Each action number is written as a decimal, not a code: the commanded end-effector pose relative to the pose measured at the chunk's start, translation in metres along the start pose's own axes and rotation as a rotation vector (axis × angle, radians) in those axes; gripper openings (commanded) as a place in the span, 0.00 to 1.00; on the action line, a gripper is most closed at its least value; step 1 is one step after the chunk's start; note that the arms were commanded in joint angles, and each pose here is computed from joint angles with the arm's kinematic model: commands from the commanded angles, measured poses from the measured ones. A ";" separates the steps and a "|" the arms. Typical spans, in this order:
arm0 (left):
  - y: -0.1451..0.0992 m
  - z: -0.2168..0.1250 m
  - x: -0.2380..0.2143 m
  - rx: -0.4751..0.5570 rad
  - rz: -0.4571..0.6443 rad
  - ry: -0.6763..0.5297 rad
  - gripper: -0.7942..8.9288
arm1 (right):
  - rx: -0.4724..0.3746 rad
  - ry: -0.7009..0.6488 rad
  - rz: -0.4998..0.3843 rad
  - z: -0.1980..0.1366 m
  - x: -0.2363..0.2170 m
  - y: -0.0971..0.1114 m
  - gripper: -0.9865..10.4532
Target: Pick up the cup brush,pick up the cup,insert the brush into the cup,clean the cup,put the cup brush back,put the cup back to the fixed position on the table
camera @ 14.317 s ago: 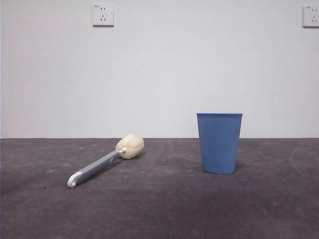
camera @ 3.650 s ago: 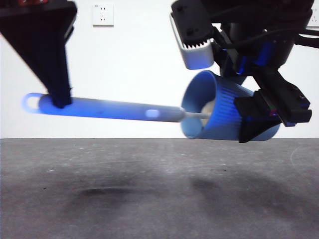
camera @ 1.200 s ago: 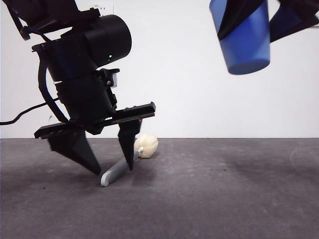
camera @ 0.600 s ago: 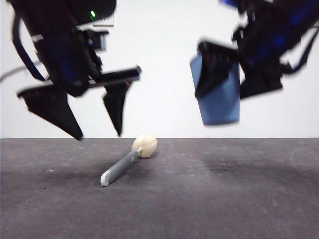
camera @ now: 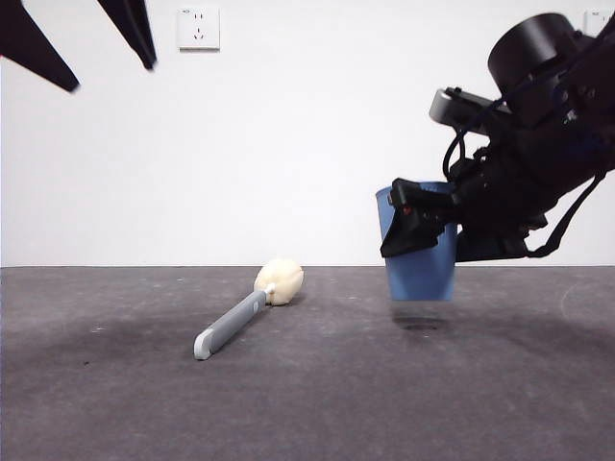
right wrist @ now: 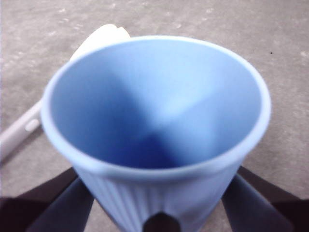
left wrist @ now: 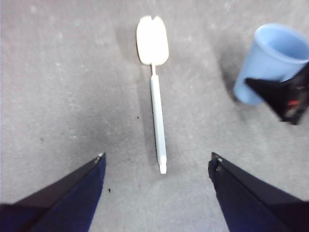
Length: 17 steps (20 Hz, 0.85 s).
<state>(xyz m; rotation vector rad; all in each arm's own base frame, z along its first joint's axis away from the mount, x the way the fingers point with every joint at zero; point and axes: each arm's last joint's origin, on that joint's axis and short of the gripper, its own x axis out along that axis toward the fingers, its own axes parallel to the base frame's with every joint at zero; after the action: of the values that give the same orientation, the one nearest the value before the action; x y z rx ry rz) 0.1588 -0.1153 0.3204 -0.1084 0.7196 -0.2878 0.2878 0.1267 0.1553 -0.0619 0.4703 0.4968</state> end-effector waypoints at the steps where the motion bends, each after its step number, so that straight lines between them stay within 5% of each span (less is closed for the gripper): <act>1: 0.002 -0.003 -0.006 0.014 0.001 -0.005 0.45 | -0.037 0.020 0.003 -0.009 0.005 0.000 0.07; 7: 0.004 -0.005 -0.008 0.019 0.010 0.014 0.45 | -0.052 0.062 0.004 -0.019 0.011 -0.001 0.08; 13: 0.004 -0.007 -0.008 0.027 0.016 0.025 0.45 | -0.036 0.156 0.005 -0.028 0.010 -0.001 0.47; 17: 0.005 -0.008 -0.008 0.047 0.023 0.042 0.45 | -0.035 0.159 0.005 -0.028 0.010 -0.001 0.51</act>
<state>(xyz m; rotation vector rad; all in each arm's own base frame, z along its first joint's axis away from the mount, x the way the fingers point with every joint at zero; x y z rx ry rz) 0.1490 -0.1076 0.3208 -0.0721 0.7523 -0.2804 0.2871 0.1265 0.1336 -0.1330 0.5893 0.5083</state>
